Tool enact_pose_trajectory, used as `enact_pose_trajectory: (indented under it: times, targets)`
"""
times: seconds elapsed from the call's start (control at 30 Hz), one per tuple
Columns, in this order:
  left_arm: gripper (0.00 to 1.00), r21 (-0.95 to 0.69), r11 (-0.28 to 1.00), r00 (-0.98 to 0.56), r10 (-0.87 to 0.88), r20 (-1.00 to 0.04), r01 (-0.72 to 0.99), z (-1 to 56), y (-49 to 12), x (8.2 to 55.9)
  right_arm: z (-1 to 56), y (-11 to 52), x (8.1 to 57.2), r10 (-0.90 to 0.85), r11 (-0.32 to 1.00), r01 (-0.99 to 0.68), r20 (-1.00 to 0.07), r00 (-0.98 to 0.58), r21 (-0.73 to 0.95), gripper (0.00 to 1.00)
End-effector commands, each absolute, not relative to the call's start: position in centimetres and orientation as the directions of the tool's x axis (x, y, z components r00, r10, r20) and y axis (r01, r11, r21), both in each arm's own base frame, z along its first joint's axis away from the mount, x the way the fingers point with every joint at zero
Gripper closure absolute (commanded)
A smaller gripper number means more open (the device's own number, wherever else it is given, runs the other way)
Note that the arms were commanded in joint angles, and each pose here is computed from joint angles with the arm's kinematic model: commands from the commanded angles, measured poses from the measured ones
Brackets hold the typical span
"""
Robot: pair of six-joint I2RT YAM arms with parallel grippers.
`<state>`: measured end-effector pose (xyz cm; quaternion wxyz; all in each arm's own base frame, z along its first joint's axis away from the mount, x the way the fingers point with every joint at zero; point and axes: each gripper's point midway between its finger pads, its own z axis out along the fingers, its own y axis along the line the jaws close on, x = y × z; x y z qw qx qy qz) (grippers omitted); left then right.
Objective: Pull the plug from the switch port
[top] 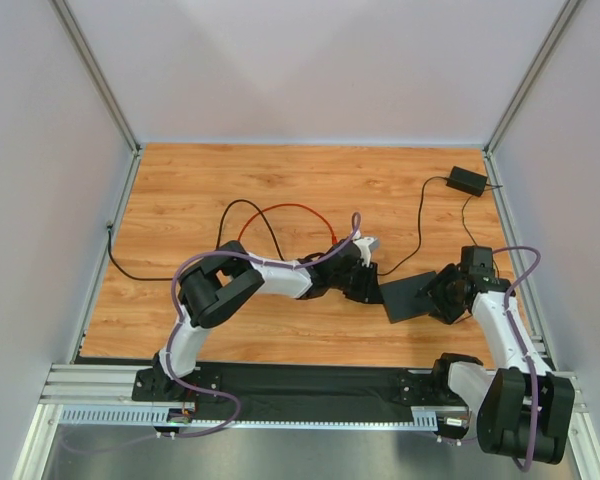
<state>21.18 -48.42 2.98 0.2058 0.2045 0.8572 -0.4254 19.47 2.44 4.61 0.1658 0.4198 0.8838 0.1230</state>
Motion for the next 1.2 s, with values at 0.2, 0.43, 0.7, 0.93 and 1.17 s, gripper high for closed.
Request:
enact_pose_trajectory:
  times: [0.2,0.43,0.7,0.93,1.17]
  targets:
    - [0.64,-0.663,0.503,-0.81,0.148,-0.567,0.555,4.5,-51.5,24.0,3.8,3.7,21.6,0.799,0.58,0.673,-0.162,-0.578,0.459,0.41]
    - [0.64,-0.69,0.517,-0.844,0.133,-0.519,0.506,2.8,-51.4,26.7,2.9,4.8,22.3,0.791,0.574,0.655,-0.125,-0.6,0.492,0.42]
    - [0.64,-0.69,0.52,-0.842,0.118,-0.526,0.504,3.7,-51.0,28.5,3.8,5.9,24.2,0.742,0.612,0.591,-0.122,-0.659,0.526,0.42]
    - [0.64,-0.647,0.516,-0.795,0.121,-0.594,0.562,6.0,-50.4,28.9,7.7,3.4,23.6,0.674,0.725,0.539,-0.281,-0.683,0.428,0.41]
    - [0.64,-0.643,0.446,-0.76,0.147,-0.633,0.622,7.6,-50.4,27.8,12.6,-0.7,22.9,0.64,0.762,0.582,-0.464,-0.613,0.282,0.41]
